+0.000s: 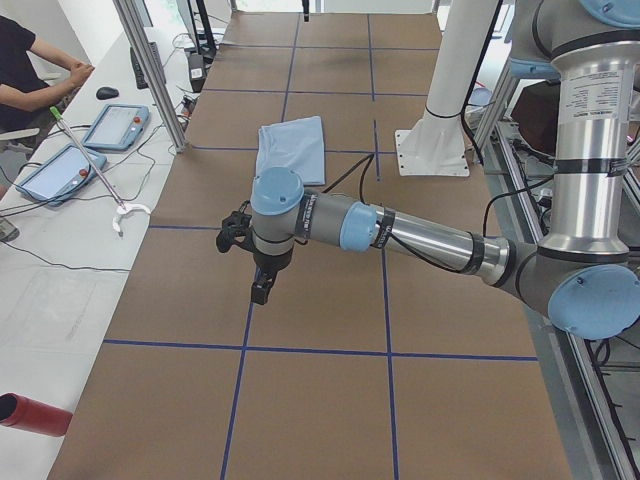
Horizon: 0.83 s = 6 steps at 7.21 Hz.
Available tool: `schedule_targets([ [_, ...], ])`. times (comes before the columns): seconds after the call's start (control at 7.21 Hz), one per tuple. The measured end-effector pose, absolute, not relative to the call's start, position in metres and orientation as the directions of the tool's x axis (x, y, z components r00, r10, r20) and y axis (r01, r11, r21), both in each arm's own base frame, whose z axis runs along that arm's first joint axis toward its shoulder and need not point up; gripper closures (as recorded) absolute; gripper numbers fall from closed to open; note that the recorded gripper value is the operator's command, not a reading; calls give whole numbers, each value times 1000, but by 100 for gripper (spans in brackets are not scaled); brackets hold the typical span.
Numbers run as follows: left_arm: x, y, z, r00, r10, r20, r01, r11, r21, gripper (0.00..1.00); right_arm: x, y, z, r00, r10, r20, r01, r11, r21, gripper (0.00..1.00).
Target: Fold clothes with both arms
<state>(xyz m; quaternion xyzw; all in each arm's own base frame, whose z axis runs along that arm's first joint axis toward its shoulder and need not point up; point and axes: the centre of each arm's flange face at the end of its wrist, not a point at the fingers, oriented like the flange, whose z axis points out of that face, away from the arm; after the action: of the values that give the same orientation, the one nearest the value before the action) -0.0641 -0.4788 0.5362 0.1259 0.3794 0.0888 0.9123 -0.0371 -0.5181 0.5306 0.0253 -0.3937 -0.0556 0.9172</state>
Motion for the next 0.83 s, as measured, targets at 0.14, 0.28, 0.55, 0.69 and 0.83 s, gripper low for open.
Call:
schedule_targets([
  [0.14,-64,-480,544,696,248,-674,-66,957,284,0,-40,-518,530,684,-127,719,87,992,92,0],
  [0.28,-63,-481,545,696,246,-675,-65,957,282,0,-42,-518,530,683,-132,718,92,991,95,0],
  [0.55,-62,-484,542,695,255,-672,-70,955,290,0,-48,-517,529,681,-144,718,105,990,98,0],
  [0.69,-61,-485,540,694,261,-671,-72,952,296,0,-49,-517,529,680,-147,718,108,989,100,0],
  [0.83,-61,-485,538,694,266,-670,-74,951,301,0,-50,-518,528,681,-149,717,109,989,102,0],
])
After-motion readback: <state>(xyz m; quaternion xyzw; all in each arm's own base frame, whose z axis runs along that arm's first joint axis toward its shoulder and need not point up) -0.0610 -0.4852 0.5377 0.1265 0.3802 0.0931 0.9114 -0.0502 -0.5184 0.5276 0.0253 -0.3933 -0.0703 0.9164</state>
